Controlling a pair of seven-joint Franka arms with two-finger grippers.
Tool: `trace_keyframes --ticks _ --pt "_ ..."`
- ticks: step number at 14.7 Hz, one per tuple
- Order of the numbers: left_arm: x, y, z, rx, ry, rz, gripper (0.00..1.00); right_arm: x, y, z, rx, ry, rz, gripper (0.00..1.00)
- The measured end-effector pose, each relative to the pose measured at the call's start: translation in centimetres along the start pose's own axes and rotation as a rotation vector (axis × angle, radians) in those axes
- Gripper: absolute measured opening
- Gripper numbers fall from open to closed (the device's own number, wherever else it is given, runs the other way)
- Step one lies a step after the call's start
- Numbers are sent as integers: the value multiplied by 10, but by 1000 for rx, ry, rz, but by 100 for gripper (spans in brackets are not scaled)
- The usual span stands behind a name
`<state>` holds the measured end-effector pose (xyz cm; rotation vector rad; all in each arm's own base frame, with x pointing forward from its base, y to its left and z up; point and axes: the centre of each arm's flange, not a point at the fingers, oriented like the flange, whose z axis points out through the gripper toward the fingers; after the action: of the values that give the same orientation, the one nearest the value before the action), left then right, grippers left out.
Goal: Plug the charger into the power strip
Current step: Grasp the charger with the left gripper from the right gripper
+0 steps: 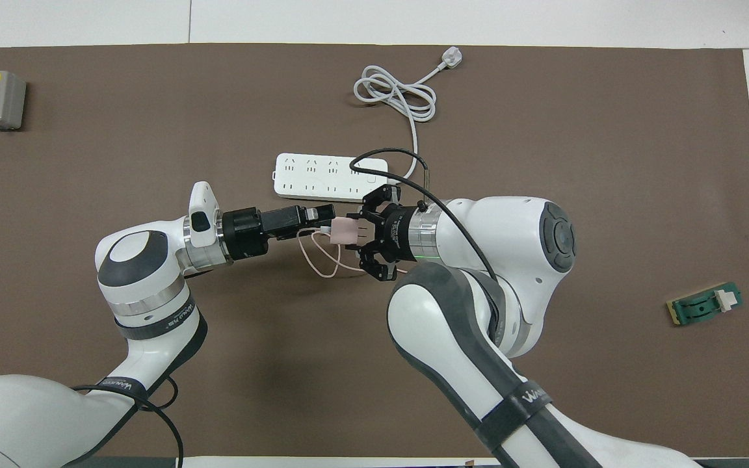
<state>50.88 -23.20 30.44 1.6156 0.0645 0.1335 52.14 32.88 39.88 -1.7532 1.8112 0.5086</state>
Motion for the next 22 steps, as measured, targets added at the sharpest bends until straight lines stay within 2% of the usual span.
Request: trace_keyframes --ticks 14,15,16,17,22 --pt "-16 2 -5 40 9 4 100 -9 -10 6 -17 -10 -11 47" --pt "-17 2 -4 40 8 4 96 -9 -11 6 -17 -10 -11 47" --pt "-17 2 -4 40 7 4 96 -9 -11 6 -17 -10 -11 47" --pt "-17 2 -4 41 7 5 89 -9 -11 6 -17 -10 -11 47" --pt "-19 1 0 57 7 10 81 -8 -11 7 -18 -9 -10 47"
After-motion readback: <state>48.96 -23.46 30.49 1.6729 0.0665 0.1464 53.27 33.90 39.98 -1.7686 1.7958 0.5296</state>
